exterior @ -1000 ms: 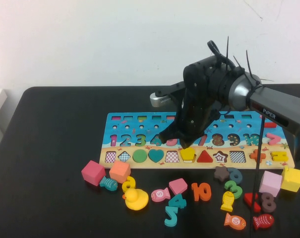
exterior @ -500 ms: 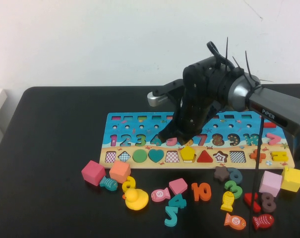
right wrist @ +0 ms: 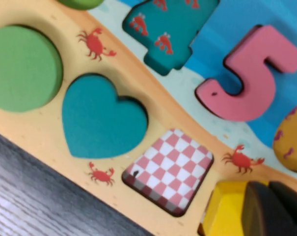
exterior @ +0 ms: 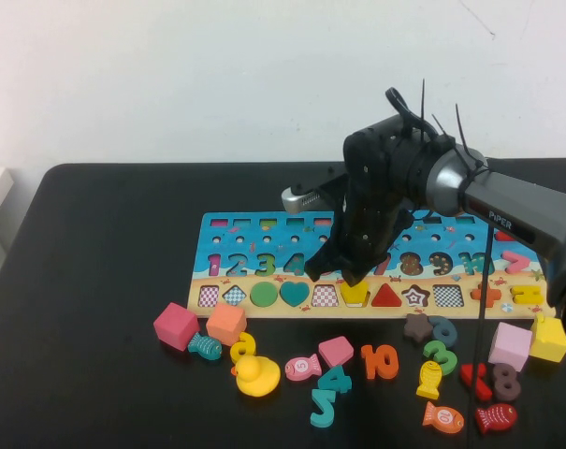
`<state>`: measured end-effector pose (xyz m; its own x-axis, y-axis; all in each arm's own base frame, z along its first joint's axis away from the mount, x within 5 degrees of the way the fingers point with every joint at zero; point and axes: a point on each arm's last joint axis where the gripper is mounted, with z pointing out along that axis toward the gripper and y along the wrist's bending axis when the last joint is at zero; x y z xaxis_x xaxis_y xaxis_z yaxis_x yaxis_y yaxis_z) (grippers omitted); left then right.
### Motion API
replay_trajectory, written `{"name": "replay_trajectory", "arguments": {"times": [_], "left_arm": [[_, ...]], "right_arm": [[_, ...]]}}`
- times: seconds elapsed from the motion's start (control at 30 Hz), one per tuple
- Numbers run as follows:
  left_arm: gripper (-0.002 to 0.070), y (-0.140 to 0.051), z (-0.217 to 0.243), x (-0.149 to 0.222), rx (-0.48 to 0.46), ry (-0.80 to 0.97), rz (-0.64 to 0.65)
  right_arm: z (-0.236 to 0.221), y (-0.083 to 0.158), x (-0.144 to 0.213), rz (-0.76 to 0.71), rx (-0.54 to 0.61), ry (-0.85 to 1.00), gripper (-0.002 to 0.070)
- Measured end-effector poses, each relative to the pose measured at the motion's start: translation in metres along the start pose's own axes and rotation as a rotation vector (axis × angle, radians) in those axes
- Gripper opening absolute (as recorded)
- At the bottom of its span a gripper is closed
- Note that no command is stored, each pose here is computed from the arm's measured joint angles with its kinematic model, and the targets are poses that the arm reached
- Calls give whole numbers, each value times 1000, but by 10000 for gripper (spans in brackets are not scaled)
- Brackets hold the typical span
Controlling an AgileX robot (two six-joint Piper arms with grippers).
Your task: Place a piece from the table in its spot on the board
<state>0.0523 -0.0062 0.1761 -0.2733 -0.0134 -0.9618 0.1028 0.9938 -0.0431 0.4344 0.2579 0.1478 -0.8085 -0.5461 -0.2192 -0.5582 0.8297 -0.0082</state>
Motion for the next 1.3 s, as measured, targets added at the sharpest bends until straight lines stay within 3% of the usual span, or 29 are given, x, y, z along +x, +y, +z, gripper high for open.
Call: {"name": "replay_trajectory", "arguments": {"times": [0.5,0.97,1.13,1.3], "left_arm": [[-1,0,0,0,0,0,2],[-1,0,0,0,0,0,2],[-1,0,0,0,0,0,2],[-1,0,0,0,0,0,2]], "right_arm": [[-1,-1,-11,-4,12,-84,19],[8,-3,-5,-13,26,-26,19],[-31,-10,-7,-39,110,-59,19],[-120,-16,-5,-53,208,-176,19]]}}
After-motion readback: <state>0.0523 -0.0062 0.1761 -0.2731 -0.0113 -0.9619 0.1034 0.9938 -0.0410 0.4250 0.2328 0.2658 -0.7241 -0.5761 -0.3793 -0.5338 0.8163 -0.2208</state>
